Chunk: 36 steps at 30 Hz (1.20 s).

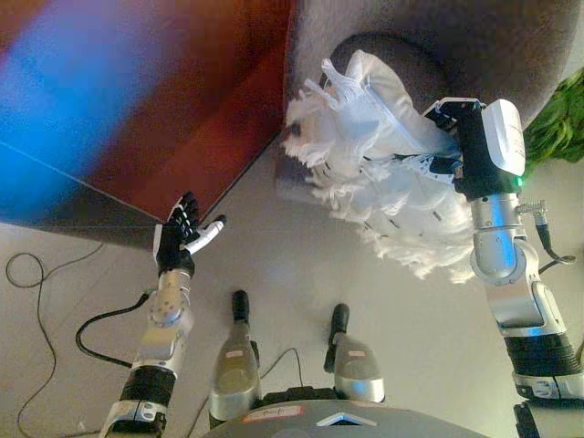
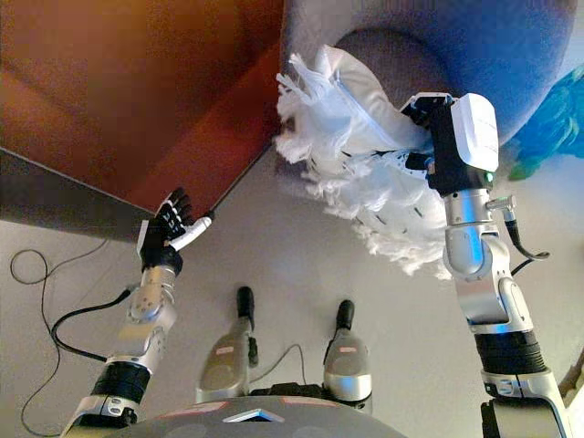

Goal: Pick up the pillow and put it on the sofa.

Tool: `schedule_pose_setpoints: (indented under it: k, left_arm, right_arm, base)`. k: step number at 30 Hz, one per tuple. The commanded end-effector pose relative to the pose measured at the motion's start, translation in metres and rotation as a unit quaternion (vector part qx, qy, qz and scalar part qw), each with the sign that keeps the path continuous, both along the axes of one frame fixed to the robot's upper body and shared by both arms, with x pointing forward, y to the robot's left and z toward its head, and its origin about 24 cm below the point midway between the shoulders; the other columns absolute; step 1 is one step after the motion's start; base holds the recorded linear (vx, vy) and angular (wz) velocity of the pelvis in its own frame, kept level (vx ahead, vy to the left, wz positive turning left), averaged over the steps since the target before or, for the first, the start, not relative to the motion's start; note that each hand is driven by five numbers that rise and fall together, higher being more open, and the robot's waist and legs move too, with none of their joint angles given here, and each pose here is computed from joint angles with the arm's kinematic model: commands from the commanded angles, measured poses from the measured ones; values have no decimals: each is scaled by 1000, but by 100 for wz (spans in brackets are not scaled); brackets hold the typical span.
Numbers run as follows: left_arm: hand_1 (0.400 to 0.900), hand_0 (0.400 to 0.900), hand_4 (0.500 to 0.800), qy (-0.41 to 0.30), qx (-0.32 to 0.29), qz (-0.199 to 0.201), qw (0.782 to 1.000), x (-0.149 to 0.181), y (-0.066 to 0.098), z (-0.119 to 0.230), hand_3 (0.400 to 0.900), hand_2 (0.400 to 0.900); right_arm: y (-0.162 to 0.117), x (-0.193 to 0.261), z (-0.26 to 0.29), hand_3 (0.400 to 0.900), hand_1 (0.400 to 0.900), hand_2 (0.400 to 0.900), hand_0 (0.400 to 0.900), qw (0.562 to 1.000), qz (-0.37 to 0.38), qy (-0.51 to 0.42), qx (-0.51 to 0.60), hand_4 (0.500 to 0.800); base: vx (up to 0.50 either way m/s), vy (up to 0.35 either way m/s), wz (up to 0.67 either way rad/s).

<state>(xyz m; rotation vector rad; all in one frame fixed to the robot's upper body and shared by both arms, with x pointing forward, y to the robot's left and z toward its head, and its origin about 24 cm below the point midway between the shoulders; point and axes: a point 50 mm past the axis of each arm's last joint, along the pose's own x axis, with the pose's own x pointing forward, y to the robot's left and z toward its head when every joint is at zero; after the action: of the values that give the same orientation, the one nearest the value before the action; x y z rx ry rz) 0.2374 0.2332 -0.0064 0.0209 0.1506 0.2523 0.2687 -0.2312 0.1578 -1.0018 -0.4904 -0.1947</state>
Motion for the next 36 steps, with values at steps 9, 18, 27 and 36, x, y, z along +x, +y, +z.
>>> schedule_pose_setpoints:
  k: [9, 18, 27, 36]
  left_arm:
    - [900, 900, 800, -22, 9, -16, 1000, -17, 10, 6, 900, 900]
    - [900, 900, 800, -52, -7, -63, 997, -7, 5, 22, 900, 900]
    - [900, 900, 800, -96, -2, -131, 987, 15, -9, 46, 900, 900]
    - [900, 900, 800, -74, -4, -117, 990, 14, -11, 38, 900, 900]
  right_arm:
    - [-15, 24, 83, 400, 400, 400, 400, 990, 16, -142, 9, 500]
    - [-54, 99, 171, 400, 400, 400, 400, 989, -114, -95, 23, 500]
    - [-113, 89, 207, 900, 900, 900, 900, 962, -260, -39, 77, 800]
    - [-100, 92, 215, 900, 900, 900, 900, 959, -250, -82, 105, 800]
  base:
    - [31, -14, 10]
    - [-49, -27, 14]
    - [12, -45, 30]
    - [50, -6, 5]
